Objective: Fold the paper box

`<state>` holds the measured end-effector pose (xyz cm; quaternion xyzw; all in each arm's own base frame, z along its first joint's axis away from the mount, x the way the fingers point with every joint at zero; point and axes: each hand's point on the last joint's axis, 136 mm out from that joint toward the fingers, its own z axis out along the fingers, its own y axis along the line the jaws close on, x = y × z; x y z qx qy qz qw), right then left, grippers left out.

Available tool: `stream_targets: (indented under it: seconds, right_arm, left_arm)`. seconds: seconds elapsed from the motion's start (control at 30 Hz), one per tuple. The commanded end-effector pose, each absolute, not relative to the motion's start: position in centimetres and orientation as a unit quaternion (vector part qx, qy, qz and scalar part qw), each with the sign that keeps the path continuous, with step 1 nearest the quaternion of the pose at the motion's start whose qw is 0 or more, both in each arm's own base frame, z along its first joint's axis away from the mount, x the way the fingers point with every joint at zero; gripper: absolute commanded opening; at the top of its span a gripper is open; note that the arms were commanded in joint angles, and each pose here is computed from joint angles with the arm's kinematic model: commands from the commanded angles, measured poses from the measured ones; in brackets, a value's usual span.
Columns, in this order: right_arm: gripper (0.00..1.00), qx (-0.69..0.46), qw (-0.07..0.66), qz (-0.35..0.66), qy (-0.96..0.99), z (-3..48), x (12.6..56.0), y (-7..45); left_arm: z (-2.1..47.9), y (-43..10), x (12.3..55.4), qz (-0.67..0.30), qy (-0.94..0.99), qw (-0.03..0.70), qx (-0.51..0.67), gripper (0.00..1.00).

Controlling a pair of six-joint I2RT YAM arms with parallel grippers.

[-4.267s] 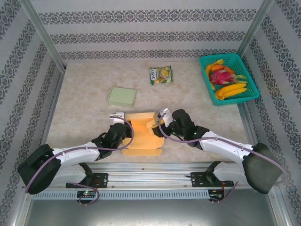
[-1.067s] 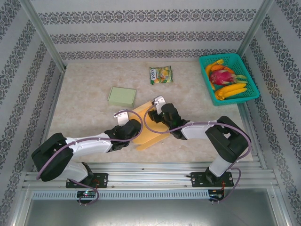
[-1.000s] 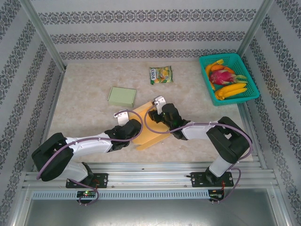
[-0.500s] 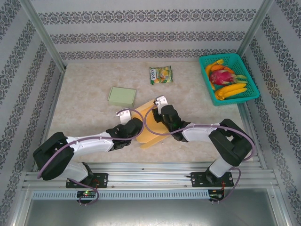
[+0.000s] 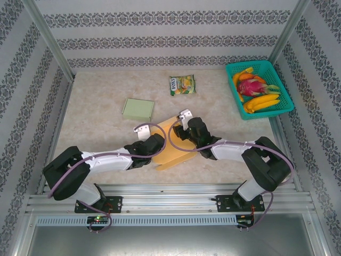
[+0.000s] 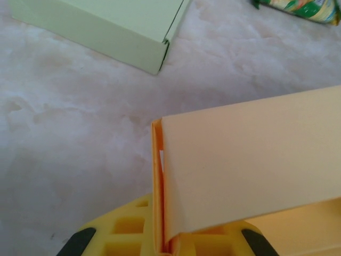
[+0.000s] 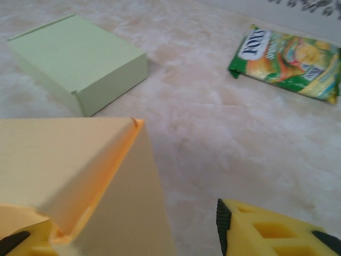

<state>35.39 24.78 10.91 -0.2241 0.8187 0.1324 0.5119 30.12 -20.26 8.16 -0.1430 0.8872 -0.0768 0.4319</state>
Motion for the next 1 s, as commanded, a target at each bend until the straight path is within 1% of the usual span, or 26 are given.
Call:
stream_targets:
  seconds: [0.0,0.17,0.23,0.37,0.43,0.47,0.53,0.57,0.63,0.67,0.73,0.77,0.83,0.97]
  right_arm:
    - [0.52,-0.215,0.558,0.178,0.782,14.9,35.9,25.8]
    - [0.54,-0.220,0.559,0.190,0.776,15.7,35.9,26.5]
    - [0.54,-0.222,0.557,0.179,0.780,15.3,36.1,26.4]
    - [0.49,-0.227,0.552,0.142,0.789,13.9,36.3,25.8]
    - [0.46,-0.224,0.553,0.115,0.795,13.1,36.5,25.1]
    - [0.43,-0.221,0.553,0.102,0.797,12.8,36.6,24.8]
    - [0.35,-0.202,0.558,0.058,0.803,12.4,37.1,23.5]
    - [0.33,-0.194,0.559,0.036,0.805,12.2,37.4,22.8]
    - [0.27,-0.167,0.568,-0.039,0.805,12.4,37.9,20.6]
    - [0.26,-0.156,0.570,-0.077,0.803,12.6,38.1,19.5]
    - [0.26,-0.135,0.573,-0.152,0.794,13.1,38.2,17.3]
    - [0.26,-0.113,0.578,-0.167,0.791,13.5,38.3,16.4]
    - [0.29,-0.093,0.581,-0.172,0.790,13.9,38.0,15.6]
    - [0.36,-0.108,0.581,-0.160,0.791,14.2,37.7,16.4]
  left_arm:
    - [5.7,-19.1,28.3,-0.020,0.915,0.389,-0.105,0.00]
    - [5.3,-19.2,28.2,-0.020,0.917,0.384,-0.104,0.00]
    - [5.3,-19.2,28.2,-0.022,0.917,0.384,-0.105,0.00]
    - [5.6,-19.1,28.1,-0.024,0.916,0.386,-0.106,0.00]
    - [5.9,-19.1,28.2,-0.026,0.915,0.388,-0.107,0.00]
    - [5.9,-19.1,28.2,-0.025,0.915,0.389,-0.107,0.00]
    - [6.0,-19.1,28.2,-0.024,0.915,0.389,-0.107,0.00]
    - [6.1,-19.1,28.2,-0.023,0.914,0.389,-0.107,0.00]
    - [6.1,-18.8,28.2,-0.017,0.914,0.390,-0.109,0.00]
    - [6.0,-18.6,28.1,-0.012,0.914,0.390,-0.110,0.00]
    - [6.0,-18.4,28.1,-0.008,0.914,0.391,-0.111,0.00]
    - [6.0,-18.4,28.1,-0.006,0.914,0.391,-0.111,0.00]
    - [6.0,-18.3,28.1,-0.003,0.913,0.391,-0.112,0.00]
    - [5.9,-18.3,28.2,-0.001,0.913,0.391,-0.112,0.00]
